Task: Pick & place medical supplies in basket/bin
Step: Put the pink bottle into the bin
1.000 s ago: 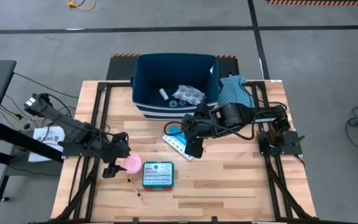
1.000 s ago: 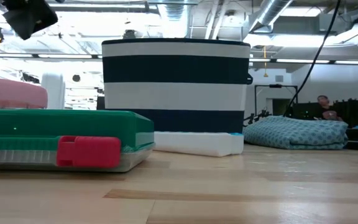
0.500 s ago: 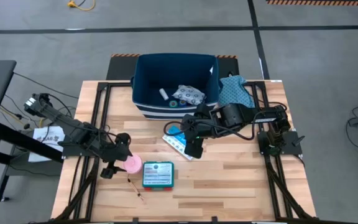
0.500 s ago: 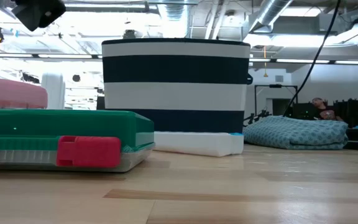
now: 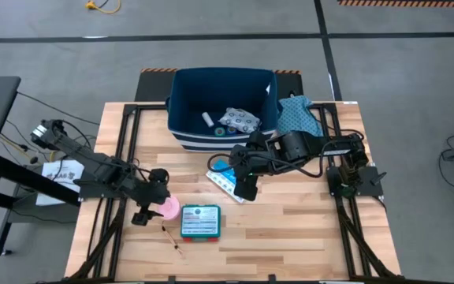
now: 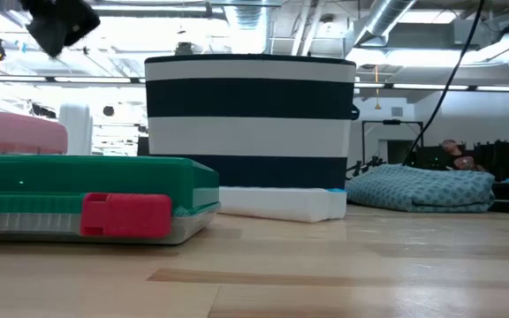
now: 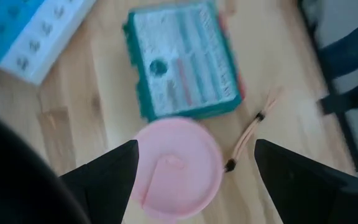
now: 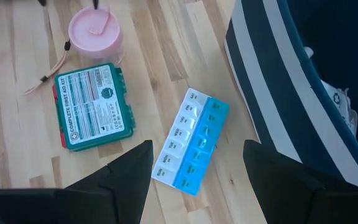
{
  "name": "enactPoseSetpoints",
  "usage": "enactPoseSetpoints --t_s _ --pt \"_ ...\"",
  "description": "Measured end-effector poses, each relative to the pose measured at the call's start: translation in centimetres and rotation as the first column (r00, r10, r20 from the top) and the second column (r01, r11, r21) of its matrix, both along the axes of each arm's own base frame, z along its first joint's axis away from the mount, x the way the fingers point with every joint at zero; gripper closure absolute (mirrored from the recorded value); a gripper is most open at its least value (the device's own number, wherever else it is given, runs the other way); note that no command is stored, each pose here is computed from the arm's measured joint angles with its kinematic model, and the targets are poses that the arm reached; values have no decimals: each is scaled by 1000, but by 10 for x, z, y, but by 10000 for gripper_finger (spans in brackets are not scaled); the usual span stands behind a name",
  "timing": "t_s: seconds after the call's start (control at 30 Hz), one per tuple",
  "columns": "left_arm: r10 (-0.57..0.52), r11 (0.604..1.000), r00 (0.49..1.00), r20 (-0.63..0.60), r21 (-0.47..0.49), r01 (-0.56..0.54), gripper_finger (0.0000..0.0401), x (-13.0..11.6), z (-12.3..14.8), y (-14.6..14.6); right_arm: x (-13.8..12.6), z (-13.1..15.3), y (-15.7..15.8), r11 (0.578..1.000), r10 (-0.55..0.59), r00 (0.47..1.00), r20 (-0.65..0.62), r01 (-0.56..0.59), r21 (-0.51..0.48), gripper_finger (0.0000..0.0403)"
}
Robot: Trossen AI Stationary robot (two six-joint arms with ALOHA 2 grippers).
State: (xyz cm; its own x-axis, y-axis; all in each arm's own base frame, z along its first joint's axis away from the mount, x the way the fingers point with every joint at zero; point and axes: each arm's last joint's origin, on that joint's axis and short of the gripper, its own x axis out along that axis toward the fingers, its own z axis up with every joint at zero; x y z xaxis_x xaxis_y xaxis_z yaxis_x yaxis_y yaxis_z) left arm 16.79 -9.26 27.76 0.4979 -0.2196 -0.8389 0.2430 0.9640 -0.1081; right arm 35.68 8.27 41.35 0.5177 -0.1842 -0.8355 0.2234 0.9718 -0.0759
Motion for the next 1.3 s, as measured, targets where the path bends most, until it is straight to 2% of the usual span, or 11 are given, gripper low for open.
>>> enactPoseSetpoints --t_s 0.1,0.37,0.5,0.63,0.93,1.1,1.3 --pt "10 1000 998 -62 9 -10 88 6 -8 -1 0 0 1 1000 13 1000 -3 -13 -7 158" --pt "51 999 992 -114 -14 -53 88 12 -15 -1 -2 -1 1 1000 17 999 -27 -18 -15 158" --pt "127 989 976 -177 -51 -138 88 9 -16 -1 -4 -2 0 1000 17 999 -42 -18 -18 158" --pt "211 963 944 -253 -113 -246 88 7 -17 -3 -4 -2 0 1000 17 998 -53 -19 -21 158" --pt "329 884 867 -374 -201 -422 88 -7 -16 -25 -5 -2 0 1000 4 999 -52 -5 -14 158" --pt "393 834 838 -379 -237 -498 88 -19 -15 -46 -5 -2 0 999 -41 998 -42 42 12 158" --pt "577 709 759 -302 -275 -649 88 -40 -16 -71 -4 -2 -3 995 -94 995 -31 95 30 158"
